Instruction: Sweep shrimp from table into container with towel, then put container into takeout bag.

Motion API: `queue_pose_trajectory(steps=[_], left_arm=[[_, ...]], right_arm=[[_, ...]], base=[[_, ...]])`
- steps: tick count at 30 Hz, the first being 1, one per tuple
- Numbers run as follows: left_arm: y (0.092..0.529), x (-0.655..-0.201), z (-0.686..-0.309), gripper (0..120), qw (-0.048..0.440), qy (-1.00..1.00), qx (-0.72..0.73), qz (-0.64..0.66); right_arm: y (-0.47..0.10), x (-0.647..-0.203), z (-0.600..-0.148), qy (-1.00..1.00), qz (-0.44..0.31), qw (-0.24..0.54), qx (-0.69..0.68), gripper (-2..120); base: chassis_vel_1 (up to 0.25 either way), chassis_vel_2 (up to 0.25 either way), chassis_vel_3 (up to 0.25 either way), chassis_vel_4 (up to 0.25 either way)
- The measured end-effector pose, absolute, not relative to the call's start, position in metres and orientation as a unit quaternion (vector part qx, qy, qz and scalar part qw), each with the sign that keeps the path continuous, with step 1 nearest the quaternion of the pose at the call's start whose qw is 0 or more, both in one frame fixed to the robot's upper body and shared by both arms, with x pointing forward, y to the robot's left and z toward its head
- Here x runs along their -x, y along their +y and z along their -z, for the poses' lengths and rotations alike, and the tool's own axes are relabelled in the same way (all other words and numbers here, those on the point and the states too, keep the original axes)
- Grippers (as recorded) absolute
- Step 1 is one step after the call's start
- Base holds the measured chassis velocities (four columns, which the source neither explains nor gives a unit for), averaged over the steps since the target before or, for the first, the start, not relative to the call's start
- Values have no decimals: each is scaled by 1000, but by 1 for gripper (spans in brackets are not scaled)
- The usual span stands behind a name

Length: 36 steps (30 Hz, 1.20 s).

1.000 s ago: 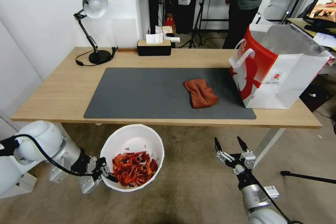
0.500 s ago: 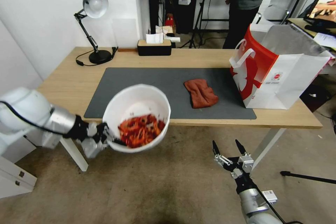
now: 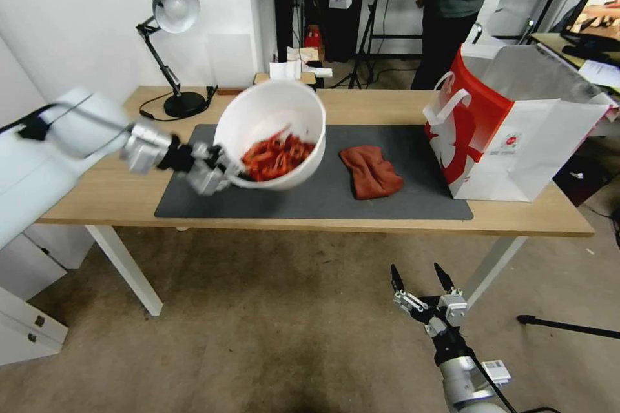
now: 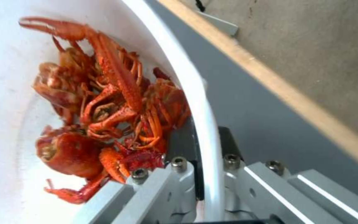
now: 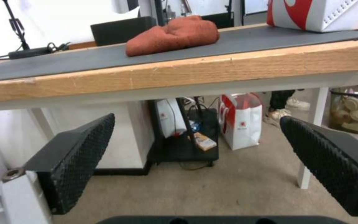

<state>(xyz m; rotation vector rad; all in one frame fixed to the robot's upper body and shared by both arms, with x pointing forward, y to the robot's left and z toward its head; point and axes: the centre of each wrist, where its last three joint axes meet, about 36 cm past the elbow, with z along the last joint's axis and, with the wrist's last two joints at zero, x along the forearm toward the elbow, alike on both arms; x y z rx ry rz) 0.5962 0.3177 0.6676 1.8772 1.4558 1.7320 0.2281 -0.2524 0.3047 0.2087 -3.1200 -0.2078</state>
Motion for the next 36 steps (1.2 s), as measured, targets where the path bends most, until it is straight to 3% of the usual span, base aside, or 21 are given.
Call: queue_pose_trajectory(steps=[5,12,22,36], left_arm=[[300,-622,-668,0,109,497,-635,-582],[222,-683,-668,0,155,525,-629,-552],[164,-734,-695,0,163,531,-614,-561],[75,-753,-733,0,194,571,-582,-546]], right_arm=[[-250,-227,-304,-996,66,3,-65,100],[-246,-226,-300,-996,66,4,-60,100],[-249,-228,-298,-997,63,5,-52,100],[-246,-225,-294,-997,64,9,-47,100]], base=[[0,0,0,0],[0,0,0,0],[0,0,0,0],[0,0,0,0]])
